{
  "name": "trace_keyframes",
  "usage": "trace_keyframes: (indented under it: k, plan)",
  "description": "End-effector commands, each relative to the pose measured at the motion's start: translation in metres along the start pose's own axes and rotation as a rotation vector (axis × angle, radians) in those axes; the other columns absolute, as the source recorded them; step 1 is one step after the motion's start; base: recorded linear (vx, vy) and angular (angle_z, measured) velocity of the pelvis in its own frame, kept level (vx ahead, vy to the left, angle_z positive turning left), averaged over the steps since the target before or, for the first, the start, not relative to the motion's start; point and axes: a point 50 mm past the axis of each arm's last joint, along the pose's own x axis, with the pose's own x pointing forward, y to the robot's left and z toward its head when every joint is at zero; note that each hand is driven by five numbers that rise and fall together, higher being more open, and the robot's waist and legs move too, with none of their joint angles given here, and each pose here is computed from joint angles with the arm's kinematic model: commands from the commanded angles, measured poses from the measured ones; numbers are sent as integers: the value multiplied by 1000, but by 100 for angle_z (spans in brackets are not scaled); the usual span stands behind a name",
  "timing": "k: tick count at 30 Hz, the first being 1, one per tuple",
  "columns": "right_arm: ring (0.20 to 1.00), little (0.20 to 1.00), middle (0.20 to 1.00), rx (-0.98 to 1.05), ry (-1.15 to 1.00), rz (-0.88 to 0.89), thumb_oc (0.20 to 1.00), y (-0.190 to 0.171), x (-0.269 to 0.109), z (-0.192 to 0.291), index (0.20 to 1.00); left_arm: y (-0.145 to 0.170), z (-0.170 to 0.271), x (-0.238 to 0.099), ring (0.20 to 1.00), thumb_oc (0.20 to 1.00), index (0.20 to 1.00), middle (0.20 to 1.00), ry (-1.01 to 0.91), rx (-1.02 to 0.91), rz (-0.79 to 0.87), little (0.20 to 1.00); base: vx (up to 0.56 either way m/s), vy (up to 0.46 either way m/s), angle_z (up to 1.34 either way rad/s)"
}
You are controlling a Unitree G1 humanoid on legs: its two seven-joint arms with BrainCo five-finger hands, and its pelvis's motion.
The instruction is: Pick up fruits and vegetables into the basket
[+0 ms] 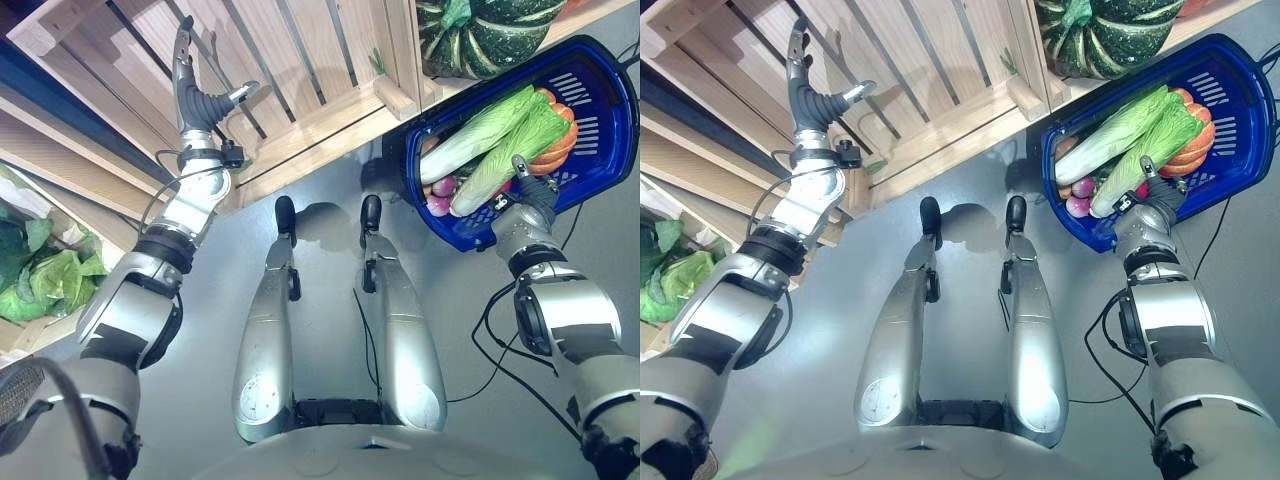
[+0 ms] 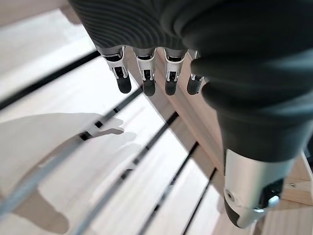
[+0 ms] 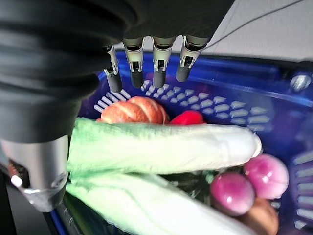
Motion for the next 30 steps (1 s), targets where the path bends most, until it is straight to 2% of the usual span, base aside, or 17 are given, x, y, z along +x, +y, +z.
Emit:
trace_keyframes:
  k: [1, 9, 13, 15, 26, 30]
  plan:
    - [1000, 1000, 1000, -115, -8, -80, 1000, -55, 6, -33, 1000, 8, -24, -25, 1000, 1000, 1000, 1000, 62, -28, -36, 1000, 61, 105, 13]
    - [1000, 1000, 1000, -384, 102, -65, 1000, -123, -16, -108, 1000, 23, -95, -116, 1000, 1000, 1000, 1000, 376, -27, -189, 1000, 111, 75, 11]
    - [1000, 1000, 1000, -475, 180, -49, 1000, -144, -30, -134, 1000, 30, -120, -156, 1000, 1000, 1000, 1000, 547, -33, -246, 1000, 218, 41, 11]
    - [1000, 1000, 1000, -537, 291, -29, 1000, -161, -45, -161, 1000, 34, -140, -199, 1000, 1000, 1000, 1000, 718, -12, -318, 1000, 259, 39, 6]
    - [1000, 1000, 1000, -817, 661, 247, 1000, -186, -104, -234, 1000, 65, -176, -328, 1000, 1000, 1000, 1000, 1269, 75, -490, 1000, 81, 27, 2]
    - [1000, 1000, 1000, -864, 815, 284, 1000, -196, -121, -250, 1000, 77, -177, -369, 1000, 1000, 1000, 1000, 1488, 127, -524, 1000, 63, 27, 9]
